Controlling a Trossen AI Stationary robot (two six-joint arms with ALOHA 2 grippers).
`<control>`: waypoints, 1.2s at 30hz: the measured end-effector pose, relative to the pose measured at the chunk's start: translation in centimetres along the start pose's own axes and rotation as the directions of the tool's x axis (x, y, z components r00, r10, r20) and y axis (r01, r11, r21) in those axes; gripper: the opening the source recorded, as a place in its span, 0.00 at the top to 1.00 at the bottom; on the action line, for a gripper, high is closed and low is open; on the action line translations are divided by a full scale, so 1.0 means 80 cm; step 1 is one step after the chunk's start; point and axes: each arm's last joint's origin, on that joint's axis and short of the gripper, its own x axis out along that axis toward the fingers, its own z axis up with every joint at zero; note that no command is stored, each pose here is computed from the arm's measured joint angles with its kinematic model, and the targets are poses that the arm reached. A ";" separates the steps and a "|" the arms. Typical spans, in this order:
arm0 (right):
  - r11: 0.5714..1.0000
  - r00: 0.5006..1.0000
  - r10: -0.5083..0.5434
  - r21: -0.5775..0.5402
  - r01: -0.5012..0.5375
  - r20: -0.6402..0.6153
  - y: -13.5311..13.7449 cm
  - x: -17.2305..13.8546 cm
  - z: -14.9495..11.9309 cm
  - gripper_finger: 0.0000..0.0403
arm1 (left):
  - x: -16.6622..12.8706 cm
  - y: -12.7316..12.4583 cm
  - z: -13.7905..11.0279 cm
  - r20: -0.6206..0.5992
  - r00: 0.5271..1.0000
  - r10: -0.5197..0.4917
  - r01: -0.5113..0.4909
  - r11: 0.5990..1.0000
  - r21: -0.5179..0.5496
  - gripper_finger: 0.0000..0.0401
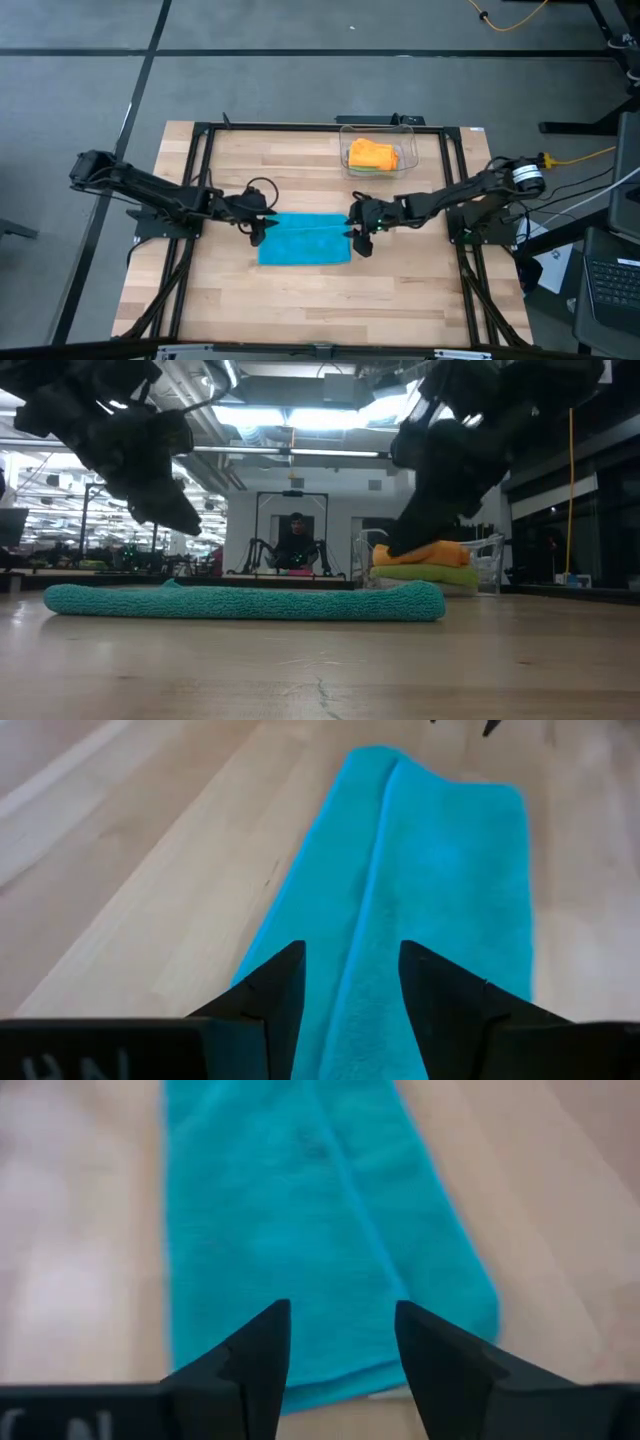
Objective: Fold microfiber towels
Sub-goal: Fold the blue microfiber
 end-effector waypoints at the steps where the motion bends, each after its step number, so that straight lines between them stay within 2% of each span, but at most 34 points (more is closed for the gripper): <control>1: 1.000 1.000 -0.024 0.001 0.024 -0.005 -0.002 0.004 -0.002 0.55 | 0.002 0.001 -0.001 -0.004 1.000 0.013 -0.013 1.000 0.003 0.61; 5: 0.994 0.994 -0.105 -0.010 0.105 -0.033 -0.009 0.022 -0.014 0.56 | 0.009 0.002 -0.006 -0.026 0.998 0.056 -0.056 0.998 0.015 0.61; 12: 0.989 0.994 -0.105 -0.113 0.101 -0.029 -0.012 0.046 -0.025 0.57 | 0.020 0.004 -0.014 -0.069 0.993 0.094 -0.092 0.995 0.031 0.61; 22: 0.976 0.985 -0.172 -0.142 0.167 -0.021 -0.015 0.047 -0.026 0.57 | 0.024 0.005 -0.018 -0.088 0.991 0.105 -0.102 0.994 0.038 0.61; 26: 0.987 0.993 -0.094 -0.140 0.084 -0.066 -0.013 0.047 -0.029 0.57 | 0.024 0.005 -0.018 -0.088 0.991 0.105 -0.102 0.994 0.038 0.61; 28: 0.988 0.994 -0.085 -0.138 0.074 -0.073 -0.012 0.047 -0.029 0.57 | 0.024 0.005 -0.017 -0.088 0.991 0.106 -0.103 0.994 0.038 0.61; 33: 0.976 0.984 -0.176 -0.139 0.170 -0.034 -0.016 0.047 -0.028 0.57 | 0.024 0.006 -0.017 -0.078 0.989 0.123 -0.121 0.992 0.037 0.61; 36: 0.976 0.984 -0.172 -0.142 0.165 -0.037 -0.016 0.047 -0.028 0.57 | 0.024 0.006 -0.017 -0.076 0.989 0.126 -0.123 0.992 0.037 0.61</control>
